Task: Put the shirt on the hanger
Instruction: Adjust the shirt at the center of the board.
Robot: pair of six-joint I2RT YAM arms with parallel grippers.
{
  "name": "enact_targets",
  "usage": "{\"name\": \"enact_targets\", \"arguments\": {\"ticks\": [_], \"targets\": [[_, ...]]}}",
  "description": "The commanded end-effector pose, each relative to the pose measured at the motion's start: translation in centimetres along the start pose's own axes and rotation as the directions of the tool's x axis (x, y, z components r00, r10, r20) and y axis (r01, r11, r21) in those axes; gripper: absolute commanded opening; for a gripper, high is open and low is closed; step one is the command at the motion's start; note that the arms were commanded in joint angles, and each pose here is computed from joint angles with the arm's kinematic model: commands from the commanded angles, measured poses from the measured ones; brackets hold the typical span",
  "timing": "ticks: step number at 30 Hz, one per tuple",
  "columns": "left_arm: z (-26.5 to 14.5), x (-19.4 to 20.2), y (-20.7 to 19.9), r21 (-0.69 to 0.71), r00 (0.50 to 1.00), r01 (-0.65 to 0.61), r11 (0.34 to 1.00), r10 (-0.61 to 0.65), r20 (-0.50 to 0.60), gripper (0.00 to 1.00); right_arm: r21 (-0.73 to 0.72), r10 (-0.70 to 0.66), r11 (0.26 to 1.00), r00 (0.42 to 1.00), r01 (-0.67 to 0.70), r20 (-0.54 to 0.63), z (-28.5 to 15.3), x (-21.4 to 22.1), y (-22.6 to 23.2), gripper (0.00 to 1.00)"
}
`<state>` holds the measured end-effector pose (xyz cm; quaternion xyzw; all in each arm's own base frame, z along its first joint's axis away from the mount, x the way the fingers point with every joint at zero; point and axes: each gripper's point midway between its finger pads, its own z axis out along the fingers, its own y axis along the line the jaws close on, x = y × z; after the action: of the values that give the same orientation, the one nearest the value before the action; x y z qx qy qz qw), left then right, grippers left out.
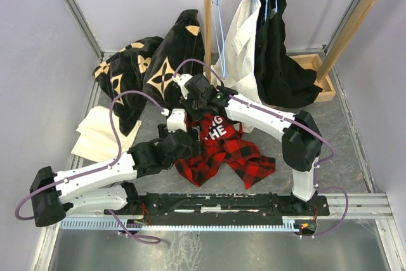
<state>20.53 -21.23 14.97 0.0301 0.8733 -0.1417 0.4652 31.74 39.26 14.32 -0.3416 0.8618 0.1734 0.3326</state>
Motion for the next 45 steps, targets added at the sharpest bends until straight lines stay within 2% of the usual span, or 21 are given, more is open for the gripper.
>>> {"name": "enact_targets", "arguments": {"ticks": [1, 6, 12, 20, 25, 33, 37, 41, 45], "targets": [[0.4, -2.5, 0.9, -0.129, 0.992, 0.078, 0.989, -0.064, 0.11, 1.0, -0.019, 0.012, 1.0, 0.998, -0.011, 0.058, -1.2, -1.7, 0.3, 0.0], [-0.7, -1.9, 4.2, -0.267, 0.992, 0.092, 0.959, -0.065, 0.108, 0.92, -0.014, 0.006, 1.0, 0.998, -0.006, 0.06, -1.5, -1.6, 0.1, 0.0], [-2.8, -1.4, 7.1, -0.234, 0.972, 0.195, 0.952, -0.156, 0.174, 0.76, -0.011, 0.006, 1.0, 0.997, -0.005, 0.078, -2.5, -1.9, 0.0, 0.0], [-3.3, -0.5, 9.0, -0.302, 0.968, 0.227, 0.926, -0.18, 0.175, 0.68, -0.002, -0.001, 1.0, 0.997, 0.001, 0.082, -3.1, -1.9, -0.2, 0.0], [-3.3, -0.5, 8.6, -0.26, 0.966, 0.233, 0.937, -0.192, 0.174, 0.59, -0.005, 0.002, 1.0, 0.997, -0.002, 0.073, -3.0, -1.5, -0.2, 0.0], [-2.3, -0.6, 2.8, -0.03, 0.976, 0.206, 0.978, -0.204, 0.078, 0.59, -0.016, 0.007, 1.0, 0.998, -0.006, 0.069, -2.8, -1.2, 0.0, 0.0], [-2.1, 0.2, 3.5, -0.109, 0.98, 0.198, 0.974, -0.195, 0.036, 0.51, -0.017, 0.006, 1.0, 0.998, -0.005, 0.069, -2.9, -1.2, 0.0, 0.0], [-2.1, 1.2, 5.4, -0.215, 0.985, 0.172, 0.961, -0.172, 0.018, 0.59, -0.018, 0.001, 1.0, 0.997, 0.0, 0.073, -3.0, -1.4, 0.0, 0.0], [-2.6, 1.6, 7.1, -0.29, 0.987, 0.159, 0.944, -0.16, 0.021, 0.62, -0.014, -0.004, 1.0, 0.997, 0.006, 0.08, -3.4, -1.7, -0.1, 0.0]]}}
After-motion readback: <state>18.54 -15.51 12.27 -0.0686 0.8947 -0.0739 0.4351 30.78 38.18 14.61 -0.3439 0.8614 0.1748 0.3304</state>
